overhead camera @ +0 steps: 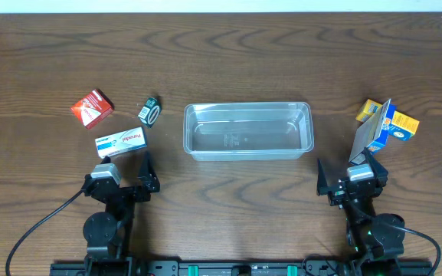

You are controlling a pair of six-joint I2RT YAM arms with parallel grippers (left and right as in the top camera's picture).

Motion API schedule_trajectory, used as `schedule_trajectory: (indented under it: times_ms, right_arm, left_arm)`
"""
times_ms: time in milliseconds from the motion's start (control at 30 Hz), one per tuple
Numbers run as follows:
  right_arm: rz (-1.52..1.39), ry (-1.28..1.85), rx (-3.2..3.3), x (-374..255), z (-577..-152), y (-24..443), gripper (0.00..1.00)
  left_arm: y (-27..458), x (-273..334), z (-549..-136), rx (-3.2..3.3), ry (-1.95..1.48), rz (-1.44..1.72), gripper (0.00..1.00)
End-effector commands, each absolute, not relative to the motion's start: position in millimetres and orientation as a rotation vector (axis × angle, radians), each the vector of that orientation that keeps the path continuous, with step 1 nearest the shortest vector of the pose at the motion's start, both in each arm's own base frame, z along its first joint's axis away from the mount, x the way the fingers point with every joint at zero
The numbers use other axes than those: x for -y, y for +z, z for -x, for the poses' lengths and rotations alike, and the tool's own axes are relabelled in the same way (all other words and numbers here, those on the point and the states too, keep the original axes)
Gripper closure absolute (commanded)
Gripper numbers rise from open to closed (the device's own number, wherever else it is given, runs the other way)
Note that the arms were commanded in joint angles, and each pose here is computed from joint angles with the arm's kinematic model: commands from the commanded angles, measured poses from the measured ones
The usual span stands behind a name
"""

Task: Pack container
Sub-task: 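Move the right gripper toward the blue and yellow boxes on the right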

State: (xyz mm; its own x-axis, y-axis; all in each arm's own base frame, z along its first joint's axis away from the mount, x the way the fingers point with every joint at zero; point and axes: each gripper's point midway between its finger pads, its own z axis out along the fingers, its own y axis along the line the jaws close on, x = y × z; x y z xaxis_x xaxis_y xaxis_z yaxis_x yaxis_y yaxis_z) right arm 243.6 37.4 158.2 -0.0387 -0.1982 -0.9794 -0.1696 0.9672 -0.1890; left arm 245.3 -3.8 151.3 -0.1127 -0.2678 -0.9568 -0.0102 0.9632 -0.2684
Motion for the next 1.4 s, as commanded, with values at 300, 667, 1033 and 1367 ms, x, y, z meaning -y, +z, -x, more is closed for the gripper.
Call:
schedule_trajectory:
  times_ms: [300,667,1033,1367]
  right_arm:
    - [0.270,-0.045,-1.622,-32.5,-244.1,157.0,0.01]
    - [0.296,-0.016,-1.607,-38.7,-243.3,159.4,0.01]
    - [0.318,0.305,-1.606,-74.8,-229.7,172.8,0.01]
    - [0.273,0.294,-1.832,-65.5,-214.7,218.1,0.01]
  left_arm:
    - [134.9,6.7,-244.4,-1.728,-0.220,0.197,0.02]
    - [134.9,6.7,-244.4,-1.728,-0.220,0.197,0.02]
    - [134.9,6.7,-244.4,-1.728,-0.220,0.197,0.02]
    - [134.9,6.7,-244.4,-1.728,-0.220,0.197,0.02]
